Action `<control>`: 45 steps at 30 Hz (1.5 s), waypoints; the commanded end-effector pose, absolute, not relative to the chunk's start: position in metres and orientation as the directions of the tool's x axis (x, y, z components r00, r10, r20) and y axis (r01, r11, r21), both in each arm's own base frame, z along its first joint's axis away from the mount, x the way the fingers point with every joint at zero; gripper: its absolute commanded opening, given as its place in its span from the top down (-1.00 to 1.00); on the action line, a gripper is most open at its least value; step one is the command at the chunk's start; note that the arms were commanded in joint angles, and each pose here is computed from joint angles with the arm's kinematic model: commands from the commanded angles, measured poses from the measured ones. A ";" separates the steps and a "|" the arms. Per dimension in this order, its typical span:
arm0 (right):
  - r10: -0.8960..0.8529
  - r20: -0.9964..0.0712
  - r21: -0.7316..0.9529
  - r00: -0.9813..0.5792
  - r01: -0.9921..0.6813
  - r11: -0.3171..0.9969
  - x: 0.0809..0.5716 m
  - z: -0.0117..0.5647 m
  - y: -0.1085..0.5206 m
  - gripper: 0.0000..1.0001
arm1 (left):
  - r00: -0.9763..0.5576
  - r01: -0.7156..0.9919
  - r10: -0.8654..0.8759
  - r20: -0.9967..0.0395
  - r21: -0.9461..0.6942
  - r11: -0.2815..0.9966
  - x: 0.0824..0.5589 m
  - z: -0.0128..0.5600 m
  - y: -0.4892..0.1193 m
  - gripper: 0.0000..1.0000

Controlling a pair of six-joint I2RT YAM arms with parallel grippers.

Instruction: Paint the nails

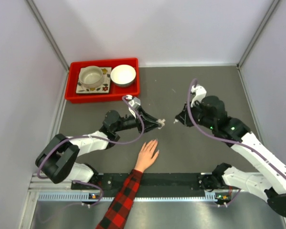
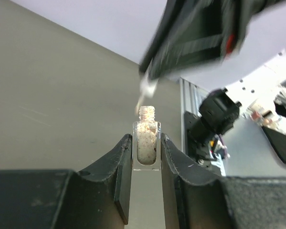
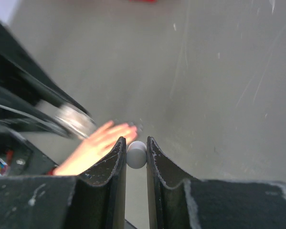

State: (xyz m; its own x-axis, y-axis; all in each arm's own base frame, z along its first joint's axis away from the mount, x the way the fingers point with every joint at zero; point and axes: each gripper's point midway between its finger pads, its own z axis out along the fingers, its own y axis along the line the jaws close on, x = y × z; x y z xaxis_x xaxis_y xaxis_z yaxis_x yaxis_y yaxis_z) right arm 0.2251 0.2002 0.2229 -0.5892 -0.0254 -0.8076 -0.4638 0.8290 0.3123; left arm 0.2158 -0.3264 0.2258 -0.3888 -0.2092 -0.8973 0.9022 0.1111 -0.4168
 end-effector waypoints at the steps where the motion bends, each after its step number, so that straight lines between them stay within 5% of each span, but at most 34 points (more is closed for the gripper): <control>1: -0.017 -0.865 0.281 -0.501 -0.513 0.811 0.219 0.293 0.192 1.00 | -0.287 0.953 -0.204 -0.936 -0.300 0.039 0.198 0.255 -0.336 1.00; 22: -0.033 -0.869 0.382 -0.493 -0.712 0.590 0.181 0.363 0.227 1.00 | -0.256 0.967 -0.301 -0.919 -0.244 -0.077 0.170 0.299 -0.332 1.00; 45: 0.028 -0.877 0.407 -0.479 -0.713 0.571 0.181 0.384 0.230 1.00 | -0.228 0.974 -0.353 -0.907 -0.204 -0.103 0.167 0.315 -0.330 1.00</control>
State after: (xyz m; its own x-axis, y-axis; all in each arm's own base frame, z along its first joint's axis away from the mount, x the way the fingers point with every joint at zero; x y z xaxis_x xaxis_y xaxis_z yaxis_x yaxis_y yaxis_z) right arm 0.1814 0.2273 0.3581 -0.5249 -0.0227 -0.8508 -0.6851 0.6044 0.4066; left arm 0.1747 -0.3326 0.2886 -0.2973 -0.2940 -0.9084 0.9545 -0.0678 -0.2905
